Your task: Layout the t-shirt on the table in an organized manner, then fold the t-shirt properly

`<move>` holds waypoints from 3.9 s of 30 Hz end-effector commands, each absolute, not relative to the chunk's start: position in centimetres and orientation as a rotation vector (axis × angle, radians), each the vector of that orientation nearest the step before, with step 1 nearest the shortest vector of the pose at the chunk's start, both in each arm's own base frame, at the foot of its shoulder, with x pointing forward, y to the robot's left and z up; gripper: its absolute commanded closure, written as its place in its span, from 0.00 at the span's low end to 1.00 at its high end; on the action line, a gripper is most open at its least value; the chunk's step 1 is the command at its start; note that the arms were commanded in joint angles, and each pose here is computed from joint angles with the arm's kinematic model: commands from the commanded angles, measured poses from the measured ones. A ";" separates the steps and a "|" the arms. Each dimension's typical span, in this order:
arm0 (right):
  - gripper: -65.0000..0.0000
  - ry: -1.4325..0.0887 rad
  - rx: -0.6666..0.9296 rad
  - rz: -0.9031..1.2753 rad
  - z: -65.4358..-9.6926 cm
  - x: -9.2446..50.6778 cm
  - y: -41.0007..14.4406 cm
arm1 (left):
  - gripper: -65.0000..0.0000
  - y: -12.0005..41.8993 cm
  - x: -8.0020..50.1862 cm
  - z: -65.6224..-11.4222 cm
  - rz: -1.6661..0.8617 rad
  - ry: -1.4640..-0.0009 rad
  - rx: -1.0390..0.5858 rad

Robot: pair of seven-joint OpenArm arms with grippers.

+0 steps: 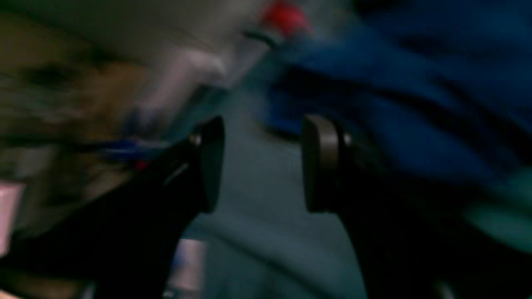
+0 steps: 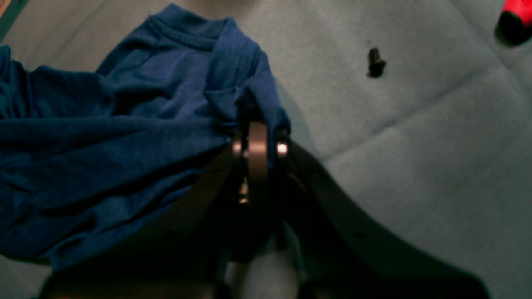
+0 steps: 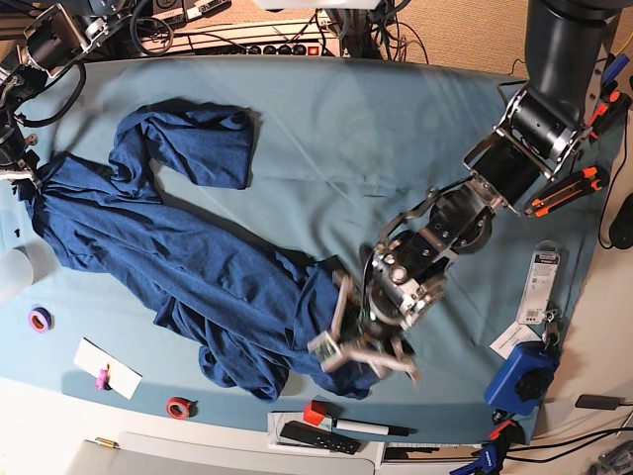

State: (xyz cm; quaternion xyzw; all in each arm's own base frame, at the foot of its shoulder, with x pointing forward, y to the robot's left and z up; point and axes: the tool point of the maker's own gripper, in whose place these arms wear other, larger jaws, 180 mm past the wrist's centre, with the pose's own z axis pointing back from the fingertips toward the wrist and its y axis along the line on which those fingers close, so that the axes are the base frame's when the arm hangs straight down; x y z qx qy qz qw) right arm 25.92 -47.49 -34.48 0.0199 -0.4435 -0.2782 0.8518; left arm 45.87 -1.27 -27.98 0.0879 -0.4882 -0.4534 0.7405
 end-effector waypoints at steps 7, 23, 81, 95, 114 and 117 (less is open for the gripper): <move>1.00 -1.000 0.007 -0.568 -32.0 26.6 -48.8 | 0.53 -1.9 41.9 -32.2 -1.133 -0.934 0.050; 1.00 -0.993 0.012 -0.568 -32.1 26.6 -48.7 | 0.53 -2.5 39.3 -40.1 -0.970 -0.908 0.027; 1.00 -1.009 0.031 -0.571 -31.9 26.8 -48.6 | 1.00 -6.8 34.1 -27.3 -1.226 -1.032 -0.263; 1.00 -0.995 0.035 -0.570 -32.1 26.7 -48.5 | 0.70 -1.7 28.4 -30.3 -1.401 -0.696 -0.333; 1.00 -0.995 0.043 -0.572 -32.1 26.7 -48.3 | 0.44 -1.2 28.0 -35.5 -0.993 -0.788 -0.114; 1.00 -0.995 0.043 -0.572 -32.1 26.7 -48.3 | 0.44 -0.5 29.5 -34.8 -0.884 -0.853 0.007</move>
